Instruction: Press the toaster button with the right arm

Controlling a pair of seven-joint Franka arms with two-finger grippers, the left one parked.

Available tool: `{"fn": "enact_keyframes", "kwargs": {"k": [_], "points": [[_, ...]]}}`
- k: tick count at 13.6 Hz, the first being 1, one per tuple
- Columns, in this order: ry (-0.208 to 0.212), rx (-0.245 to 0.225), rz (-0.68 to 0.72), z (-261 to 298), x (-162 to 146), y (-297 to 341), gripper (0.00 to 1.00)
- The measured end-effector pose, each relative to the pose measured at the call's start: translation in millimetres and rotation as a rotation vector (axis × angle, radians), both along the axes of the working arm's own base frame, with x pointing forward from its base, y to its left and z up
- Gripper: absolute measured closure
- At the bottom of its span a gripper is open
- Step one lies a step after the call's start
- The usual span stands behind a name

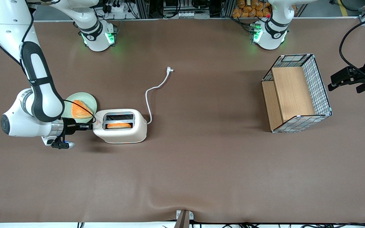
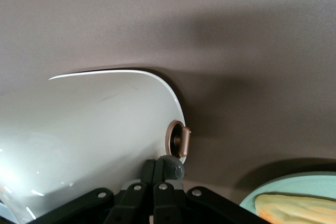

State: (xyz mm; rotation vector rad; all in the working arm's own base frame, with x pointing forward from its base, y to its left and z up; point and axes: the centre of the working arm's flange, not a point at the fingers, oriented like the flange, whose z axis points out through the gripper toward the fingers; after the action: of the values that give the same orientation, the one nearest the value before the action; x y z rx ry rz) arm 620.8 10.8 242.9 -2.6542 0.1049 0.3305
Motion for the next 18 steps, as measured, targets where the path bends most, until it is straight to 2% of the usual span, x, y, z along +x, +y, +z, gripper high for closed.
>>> {"fn": "enact_keyframes", "kwargs": {"k": [18], "points": [[0.004, 0.014, 0.038, 12, 5, 0, 0.99]]}}
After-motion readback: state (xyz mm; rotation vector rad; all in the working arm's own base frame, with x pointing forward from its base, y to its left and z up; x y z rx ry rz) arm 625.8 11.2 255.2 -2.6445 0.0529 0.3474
